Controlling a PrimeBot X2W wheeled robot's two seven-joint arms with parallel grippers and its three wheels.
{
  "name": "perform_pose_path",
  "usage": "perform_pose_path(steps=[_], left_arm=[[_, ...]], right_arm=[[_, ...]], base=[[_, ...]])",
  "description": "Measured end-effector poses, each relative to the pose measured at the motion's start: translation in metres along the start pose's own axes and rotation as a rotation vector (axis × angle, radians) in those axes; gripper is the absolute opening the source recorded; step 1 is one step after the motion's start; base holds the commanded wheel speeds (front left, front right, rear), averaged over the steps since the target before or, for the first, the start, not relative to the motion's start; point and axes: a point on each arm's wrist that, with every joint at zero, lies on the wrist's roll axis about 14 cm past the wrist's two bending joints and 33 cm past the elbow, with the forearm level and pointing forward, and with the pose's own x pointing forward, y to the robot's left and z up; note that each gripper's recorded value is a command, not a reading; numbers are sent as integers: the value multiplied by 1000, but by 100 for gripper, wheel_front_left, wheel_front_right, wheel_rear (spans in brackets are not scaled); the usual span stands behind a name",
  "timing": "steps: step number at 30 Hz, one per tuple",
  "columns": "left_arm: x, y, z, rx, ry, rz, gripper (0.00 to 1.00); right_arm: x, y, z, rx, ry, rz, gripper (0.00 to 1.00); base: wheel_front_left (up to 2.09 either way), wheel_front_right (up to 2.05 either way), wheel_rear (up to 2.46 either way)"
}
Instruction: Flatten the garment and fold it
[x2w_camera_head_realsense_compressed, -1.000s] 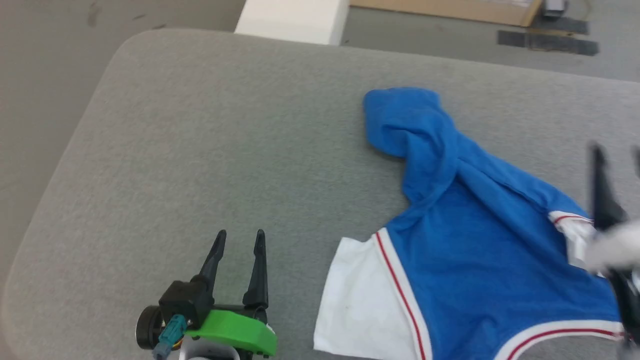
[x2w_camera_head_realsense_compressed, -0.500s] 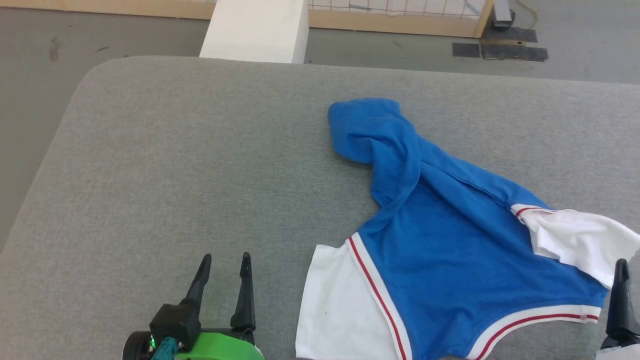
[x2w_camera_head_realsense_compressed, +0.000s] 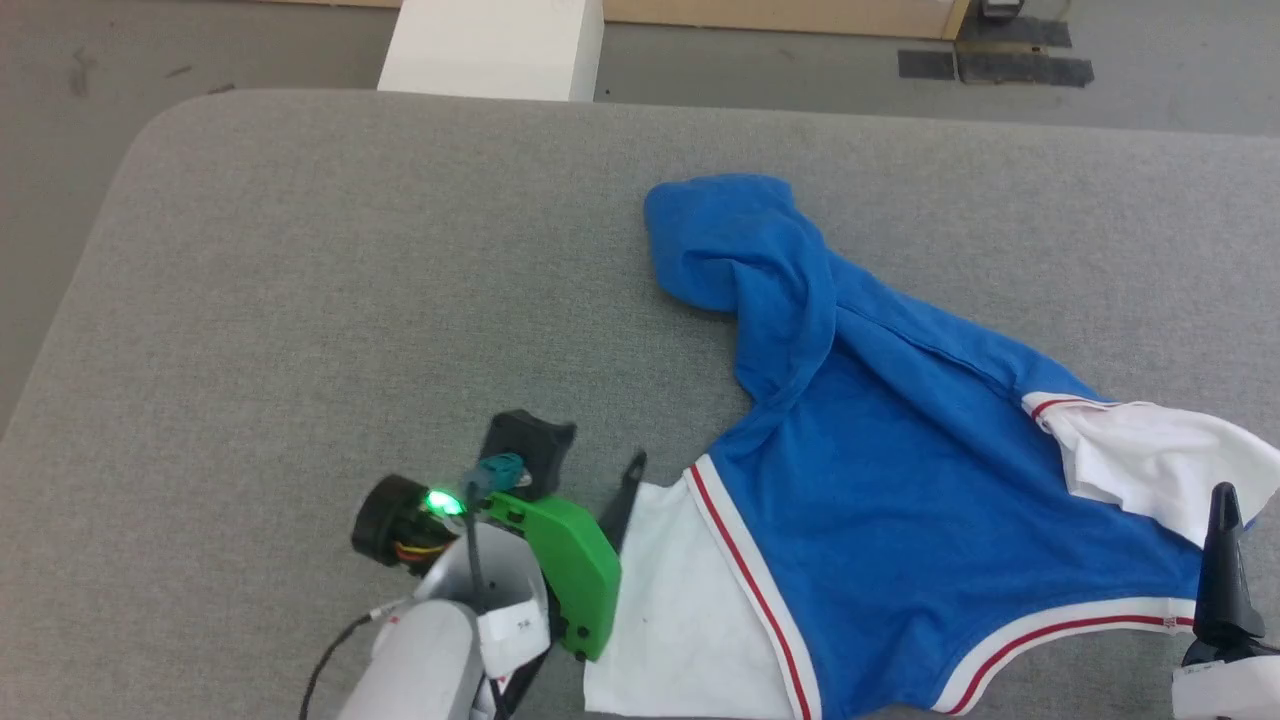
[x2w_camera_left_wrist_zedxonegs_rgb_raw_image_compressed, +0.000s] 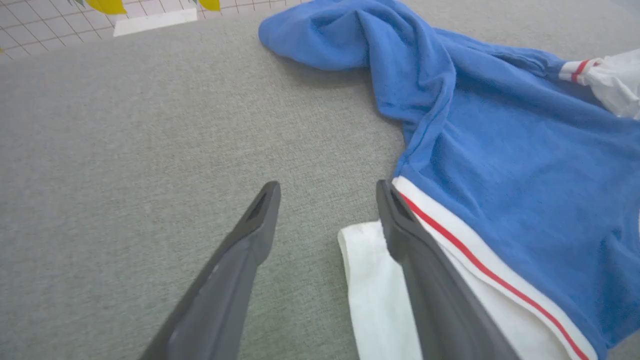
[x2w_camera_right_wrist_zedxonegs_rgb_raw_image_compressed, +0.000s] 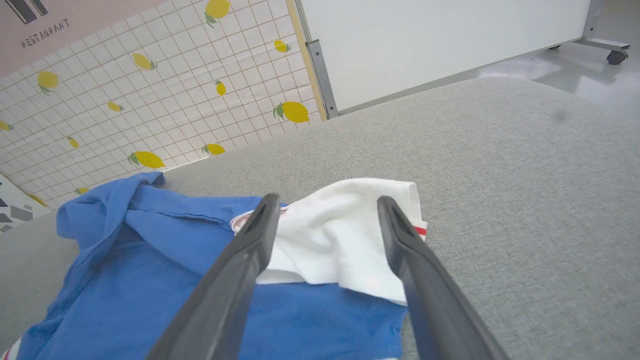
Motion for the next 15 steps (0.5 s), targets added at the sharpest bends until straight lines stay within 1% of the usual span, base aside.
perform_pose_path(steps=[3, 6, 11, 15], left_arm=[[4, -12, -21, -43, 104, -50, 100], [7, -22, -40, -60, 190, -85, 100], [10, -37, -68, -66, 282, -140, 100], [16, -45, -79, -36, 308, -174, 100]], right_arm=[[1, -2, -5, 1, 14, -7, 100], [2, -4, -9, -1, 28, -15, 100], [4, -5, -11, -2, 32, -21, 100], [4, -7, -11, -2, 35, -26, 100]], base=[[0, 0, 0], [0, 0, 0], [0, 0, 0], [0, 0, 0]])
